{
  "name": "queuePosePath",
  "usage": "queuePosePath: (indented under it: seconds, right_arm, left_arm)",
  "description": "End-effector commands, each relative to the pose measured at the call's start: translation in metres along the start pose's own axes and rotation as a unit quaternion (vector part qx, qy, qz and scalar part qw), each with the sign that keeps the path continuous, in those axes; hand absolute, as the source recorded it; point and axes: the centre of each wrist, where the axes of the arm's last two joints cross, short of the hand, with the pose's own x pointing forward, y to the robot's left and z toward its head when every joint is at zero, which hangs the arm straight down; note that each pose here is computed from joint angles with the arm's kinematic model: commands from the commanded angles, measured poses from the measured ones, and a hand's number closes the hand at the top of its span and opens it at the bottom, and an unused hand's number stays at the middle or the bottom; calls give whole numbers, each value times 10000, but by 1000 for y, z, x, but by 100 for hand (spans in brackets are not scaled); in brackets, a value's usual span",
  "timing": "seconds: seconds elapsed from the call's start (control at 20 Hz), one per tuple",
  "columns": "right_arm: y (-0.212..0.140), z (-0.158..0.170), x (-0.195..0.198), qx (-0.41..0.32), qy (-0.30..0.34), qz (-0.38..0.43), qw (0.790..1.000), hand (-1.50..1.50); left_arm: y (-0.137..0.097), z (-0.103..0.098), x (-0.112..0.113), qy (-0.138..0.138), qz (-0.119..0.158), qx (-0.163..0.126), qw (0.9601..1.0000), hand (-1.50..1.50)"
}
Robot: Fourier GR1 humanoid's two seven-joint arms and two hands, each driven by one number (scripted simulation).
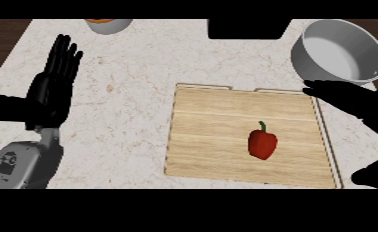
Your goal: Pick the bell pepper from the tray and place it in the pot
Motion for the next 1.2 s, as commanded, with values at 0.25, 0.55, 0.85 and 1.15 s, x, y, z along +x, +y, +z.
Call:
queuePosePath:
  seconds: [0.25,0.55,0.85,1.15]
  right_arm:
    - [34,-39,48,738,685,209,9947,-150]
    - [62,-52,44,970,809,103,9919,-150]
    - [59,-56,26,844,471,31,9953,-150]
    - [83,-70,46,704,489,248,9960,-150]
  left_arm:
    - [-4,-1,7,-33,-16,-52,10000,0]
    - [-7,-3,2,45,17,-38,10000,0]
    - [2,-20,11,34,-46,-1,10000,0]
    - [0,-5,-5,6,-84,6,10000,0]
